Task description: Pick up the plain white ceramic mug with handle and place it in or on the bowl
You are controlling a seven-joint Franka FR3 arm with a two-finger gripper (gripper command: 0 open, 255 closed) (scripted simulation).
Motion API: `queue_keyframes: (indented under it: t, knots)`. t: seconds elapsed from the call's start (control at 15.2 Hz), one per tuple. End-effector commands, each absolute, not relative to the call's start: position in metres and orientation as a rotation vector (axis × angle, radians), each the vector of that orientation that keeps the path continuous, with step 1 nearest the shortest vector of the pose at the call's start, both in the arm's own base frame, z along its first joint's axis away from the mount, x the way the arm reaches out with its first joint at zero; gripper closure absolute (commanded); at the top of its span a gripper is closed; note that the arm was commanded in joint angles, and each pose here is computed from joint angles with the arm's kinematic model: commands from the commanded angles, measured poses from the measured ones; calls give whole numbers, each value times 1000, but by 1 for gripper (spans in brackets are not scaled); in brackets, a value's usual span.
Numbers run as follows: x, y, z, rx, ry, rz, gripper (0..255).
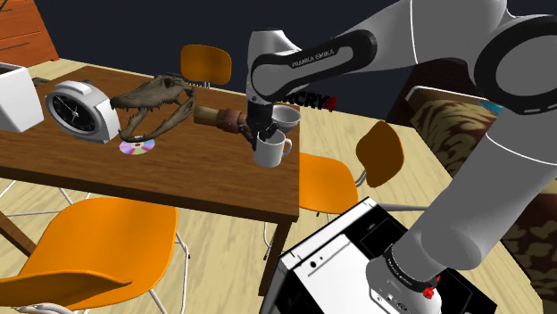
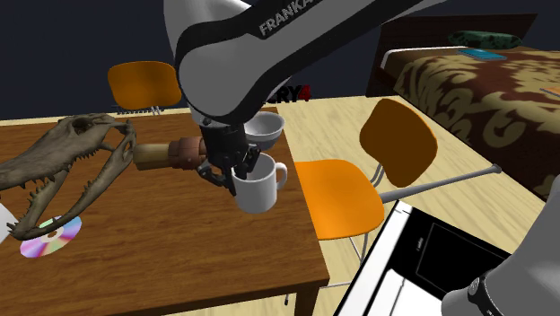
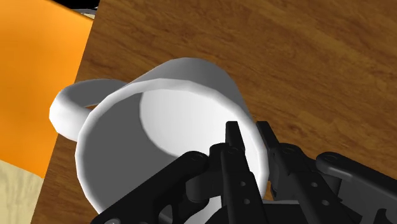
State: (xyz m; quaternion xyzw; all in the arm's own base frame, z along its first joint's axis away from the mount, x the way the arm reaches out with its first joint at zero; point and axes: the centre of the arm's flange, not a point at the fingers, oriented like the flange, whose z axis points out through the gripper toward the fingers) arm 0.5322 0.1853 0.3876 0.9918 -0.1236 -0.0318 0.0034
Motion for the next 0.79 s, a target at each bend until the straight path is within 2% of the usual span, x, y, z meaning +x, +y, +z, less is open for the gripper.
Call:
queue_keyframes:
  t: [0.0, 0.73]
  knots:
    - [532, 185, 398, 3109, -388, -100, 255]
    - [532, 185, 456, 3109, -388, -100, 255]
